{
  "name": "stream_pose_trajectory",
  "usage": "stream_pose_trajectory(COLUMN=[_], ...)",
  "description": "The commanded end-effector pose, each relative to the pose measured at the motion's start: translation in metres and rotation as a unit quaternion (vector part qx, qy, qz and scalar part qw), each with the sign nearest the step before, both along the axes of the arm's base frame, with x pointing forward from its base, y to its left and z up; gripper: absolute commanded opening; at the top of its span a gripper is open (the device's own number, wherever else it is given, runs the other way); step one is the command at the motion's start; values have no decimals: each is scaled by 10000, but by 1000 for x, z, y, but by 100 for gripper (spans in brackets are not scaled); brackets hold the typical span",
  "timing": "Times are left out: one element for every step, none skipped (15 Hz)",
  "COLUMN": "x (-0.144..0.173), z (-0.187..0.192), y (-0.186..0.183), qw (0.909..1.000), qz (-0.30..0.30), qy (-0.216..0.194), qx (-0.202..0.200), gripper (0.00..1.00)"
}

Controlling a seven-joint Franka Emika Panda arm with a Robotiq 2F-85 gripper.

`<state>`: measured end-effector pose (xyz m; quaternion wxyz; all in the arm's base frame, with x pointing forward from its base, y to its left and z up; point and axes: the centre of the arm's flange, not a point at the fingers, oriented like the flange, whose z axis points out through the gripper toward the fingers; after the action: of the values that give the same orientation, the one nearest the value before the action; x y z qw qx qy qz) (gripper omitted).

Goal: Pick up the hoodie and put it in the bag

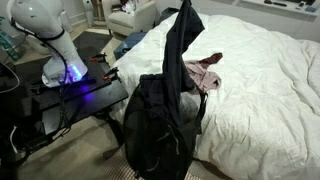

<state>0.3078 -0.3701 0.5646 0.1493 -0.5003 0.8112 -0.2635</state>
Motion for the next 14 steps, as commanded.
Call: stream_pose_trajectory(x=[-49, -59, -67, -74, -78, -81, -83, -84, -83, -81, -77, -75, -71, -68], z=[27, 24, 15, 6, -5, -15, -26, -35, -43, -50, -55, -60, -61, -63], y=[-10, -18, -29, -37, -48, -56, -65, -71, -75, -78, -78, -77, -76, -74], qw=[9995, 9990, 9982, 9972, 9962, 9950, 9941, 9929, 9928, 9926, 9928, 9931, 9936, 9937], qz=[-301, -411, -546, -667, -758, -862, -920, -976, -951, -935, -915, -880, -815, -784], qy=[86, 153, 222, 278, 336, 371, 424, 505, 514, 532, 542, 574, 617, 644], qx=[-1, 60, 128, 185, 270, 347, 395, 449, 513, 564, 546, 521, 484, 468], gripper=[1, 1, 1, 1, 1, 1, 1, 1, 1, 1, 16, 29, 35, 43])
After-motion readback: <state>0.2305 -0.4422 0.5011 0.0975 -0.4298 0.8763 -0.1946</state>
